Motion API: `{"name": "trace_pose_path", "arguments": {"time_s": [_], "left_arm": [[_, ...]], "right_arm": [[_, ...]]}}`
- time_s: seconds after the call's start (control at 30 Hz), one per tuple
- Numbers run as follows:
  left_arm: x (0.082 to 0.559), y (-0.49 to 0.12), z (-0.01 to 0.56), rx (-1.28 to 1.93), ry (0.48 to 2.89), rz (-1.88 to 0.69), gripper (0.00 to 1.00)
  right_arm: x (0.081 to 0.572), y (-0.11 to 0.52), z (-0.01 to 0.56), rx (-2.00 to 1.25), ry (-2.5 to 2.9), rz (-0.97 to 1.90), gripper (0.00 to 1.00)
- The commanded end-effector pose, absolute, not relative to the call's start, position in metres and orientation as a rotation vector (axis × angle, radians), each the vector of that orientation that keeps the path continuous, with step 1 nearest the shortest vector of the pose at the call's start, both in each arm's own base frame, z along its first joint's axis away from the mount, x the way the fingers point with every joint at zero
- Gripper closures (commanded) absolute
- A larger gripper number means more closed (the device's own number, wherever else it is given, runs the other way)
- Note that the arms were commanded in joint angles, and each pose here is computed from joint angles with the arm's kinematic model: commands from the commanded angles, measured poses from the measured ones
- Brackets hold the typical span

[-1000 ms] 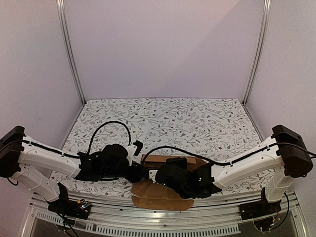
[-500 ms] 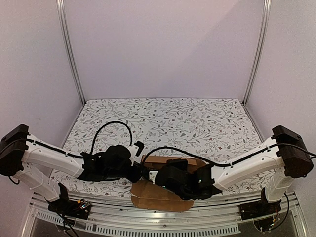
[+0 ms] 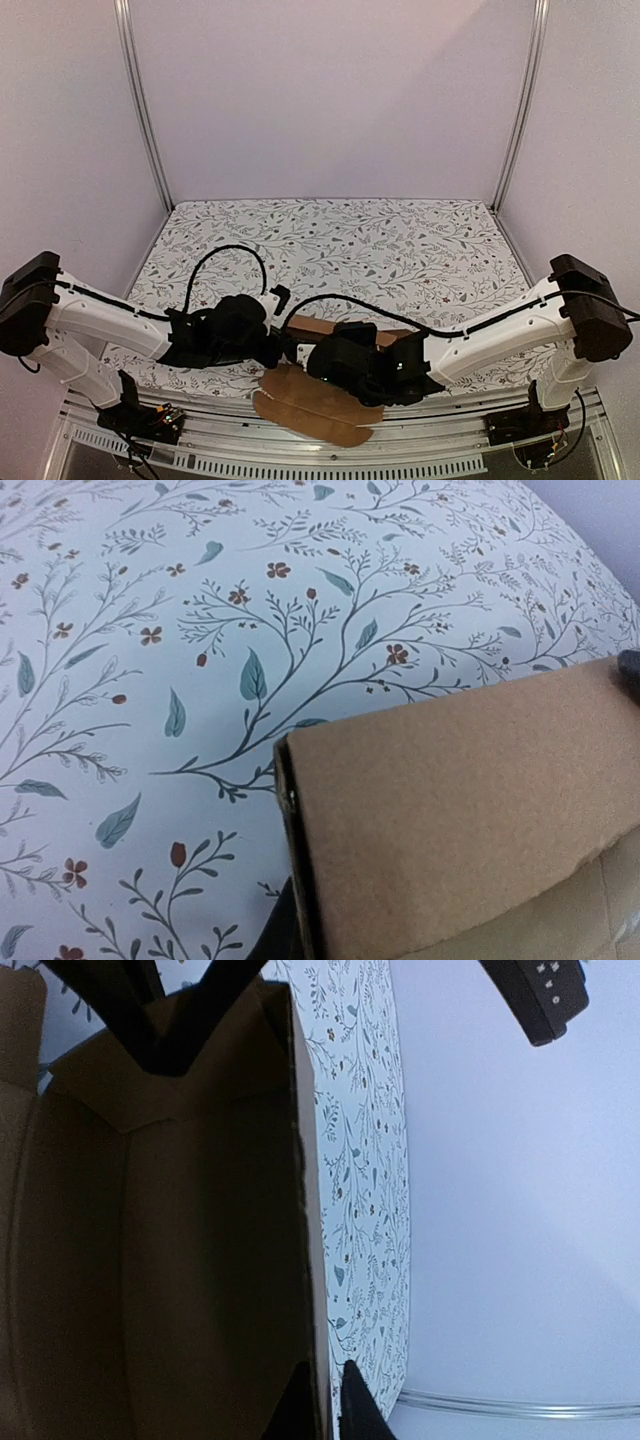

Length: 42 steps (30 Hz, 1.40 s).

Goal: Fold the paper box

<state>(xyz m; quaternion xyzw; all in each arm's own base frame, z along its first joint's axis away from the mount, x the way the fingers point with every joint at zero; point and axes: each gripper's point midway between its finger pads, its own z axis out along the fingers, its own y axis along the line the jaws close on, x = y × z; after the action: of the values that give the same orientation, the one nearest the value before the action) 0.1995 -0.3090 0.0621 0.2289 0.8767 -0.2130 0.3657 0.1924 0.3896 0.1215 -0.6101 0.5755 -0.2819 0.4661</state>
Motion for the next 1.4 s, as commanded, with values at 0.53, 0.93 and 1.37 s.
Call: {"name": "trace_pose_path", "arguments": {"time_s": [0.53, 0.93, 1.37], "left_arm": [[0.212, -0.336, 0.092, 0.770, 2.107, -0.450, 0.98], [0.203, -0.367, 0.111, 0.977, 1.962, -0.556, 1.00], [0.208, -0.399, 0.105, 1.118, 1.868, -0.640, 1.00]], "right_arm": [[0.146, 0.378, 0.210, -1.378, 1.576, -0.081, 0.33], [0.173, 0.349, 0.224, -1.160, 1.779, 0.228, 0.35], [0.211, 0.352, 0.202, -0.820, 1.978, 0.537, 0.61]]}}
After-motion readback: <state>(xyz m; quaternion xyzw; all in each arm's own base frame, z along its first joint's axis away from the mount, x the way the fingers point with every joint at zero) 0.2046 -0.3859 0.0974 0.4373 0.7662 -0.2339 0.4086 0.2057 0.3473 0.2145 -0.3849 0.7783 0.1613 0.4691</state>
